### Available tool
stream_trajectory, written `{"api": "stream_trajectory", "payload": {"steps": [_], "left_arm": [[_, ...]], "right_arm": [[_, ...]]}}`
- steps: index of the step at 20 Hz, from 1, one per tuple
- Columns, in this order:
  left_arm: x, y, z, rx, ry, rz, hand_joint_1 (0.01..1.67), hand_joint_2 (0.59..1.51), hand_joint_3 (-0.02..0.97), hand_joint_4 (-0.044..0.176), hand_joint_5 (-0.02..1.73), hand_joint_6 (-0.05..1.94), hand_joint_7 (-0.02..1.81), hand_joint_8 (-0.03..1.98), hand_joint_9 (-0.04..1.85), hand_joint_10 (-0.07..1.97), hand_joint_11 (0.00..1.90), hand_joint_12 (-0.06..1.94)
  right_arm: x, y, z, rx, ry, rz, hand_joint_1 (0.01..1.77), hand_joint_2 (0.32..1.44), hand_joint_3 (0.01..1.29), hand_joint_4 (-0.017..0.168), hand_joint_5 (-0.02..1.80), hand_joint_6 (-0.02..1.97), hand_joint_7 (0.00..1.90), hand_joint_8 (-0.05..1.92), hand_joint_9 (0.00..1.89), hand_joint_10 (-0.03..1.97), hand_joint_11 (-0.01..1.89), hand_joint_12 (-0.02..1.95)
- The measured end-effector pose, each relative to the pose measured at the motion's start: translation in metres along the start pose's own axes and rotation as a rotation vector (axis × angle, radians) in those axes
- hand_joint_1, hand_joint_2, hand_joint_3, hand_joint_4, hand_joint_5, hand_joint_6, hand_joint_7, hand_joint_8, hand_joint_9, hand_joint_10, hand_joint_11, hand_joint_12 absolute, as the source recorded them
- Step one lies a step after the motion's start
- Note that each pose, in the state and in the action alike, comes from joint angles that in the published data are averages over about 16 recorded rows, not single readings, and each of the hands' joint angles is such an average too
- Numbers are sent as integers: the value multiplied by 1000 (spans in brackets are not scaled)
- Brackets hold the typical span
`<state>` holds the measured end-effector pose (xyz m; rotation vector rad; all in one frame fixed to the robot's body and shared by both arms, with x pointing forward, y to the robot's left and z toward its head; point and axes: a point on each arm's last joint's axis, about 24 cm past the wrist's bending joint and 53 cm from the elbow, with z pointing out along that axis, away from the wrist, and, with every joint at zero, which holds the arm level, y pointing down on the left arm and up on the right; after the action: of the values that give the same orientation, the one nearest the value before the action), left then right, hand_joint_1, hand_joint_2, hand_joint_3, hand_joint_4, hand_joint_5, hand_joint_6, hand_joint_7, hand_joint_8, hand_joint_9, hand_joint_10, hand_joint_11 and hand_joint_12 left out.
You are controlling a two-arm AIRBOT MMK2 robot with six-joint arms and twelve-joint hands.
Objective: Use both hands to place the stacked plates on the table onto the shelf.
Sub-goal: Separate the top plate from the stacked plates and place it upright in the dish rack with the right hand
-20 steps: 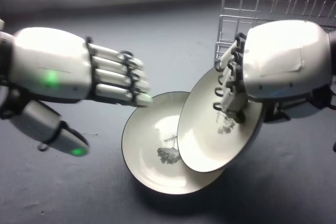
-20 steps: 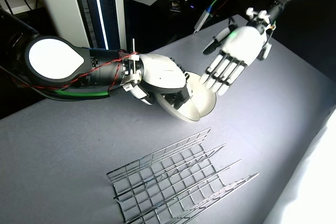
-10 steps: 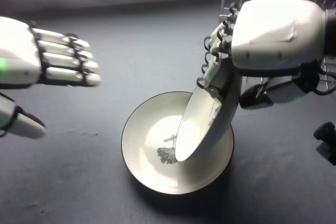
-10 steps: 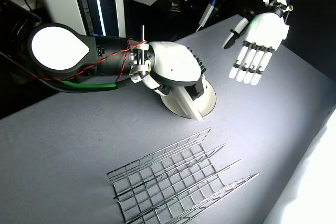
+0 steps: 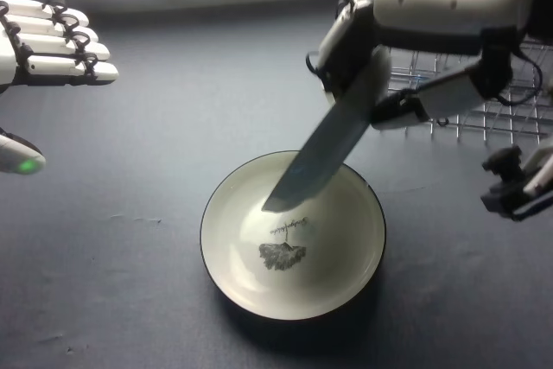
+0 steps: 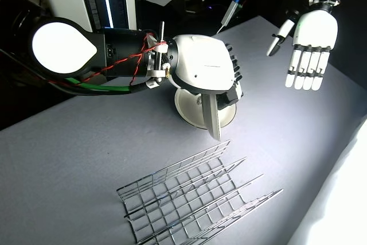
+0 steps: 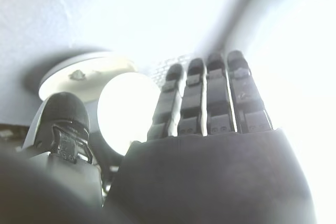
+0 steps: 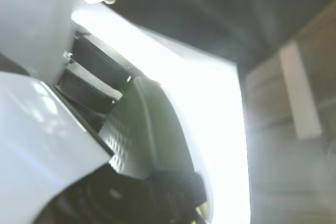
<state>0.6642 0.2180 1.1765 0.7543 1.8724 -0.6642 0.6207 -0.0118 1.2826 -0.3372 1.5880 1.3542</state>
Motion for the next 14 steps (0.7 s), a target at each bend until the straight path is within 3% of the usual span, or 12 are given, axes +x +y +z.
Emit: {"api": "stream_trajectory", "payload": {"steps": [14], "left_arm": [[1, -11, 1, 29, 7, 59, 21, 1230, 11, -2, 17, 8, 17, 4, 19, 8, 13, 13]], "right_arm": [[-48, 2, 13, 44, -149, 279, 1368, 966, 14, -5, 982, 825, 1152, 701, 1005, 997, 843, 1031]]}}
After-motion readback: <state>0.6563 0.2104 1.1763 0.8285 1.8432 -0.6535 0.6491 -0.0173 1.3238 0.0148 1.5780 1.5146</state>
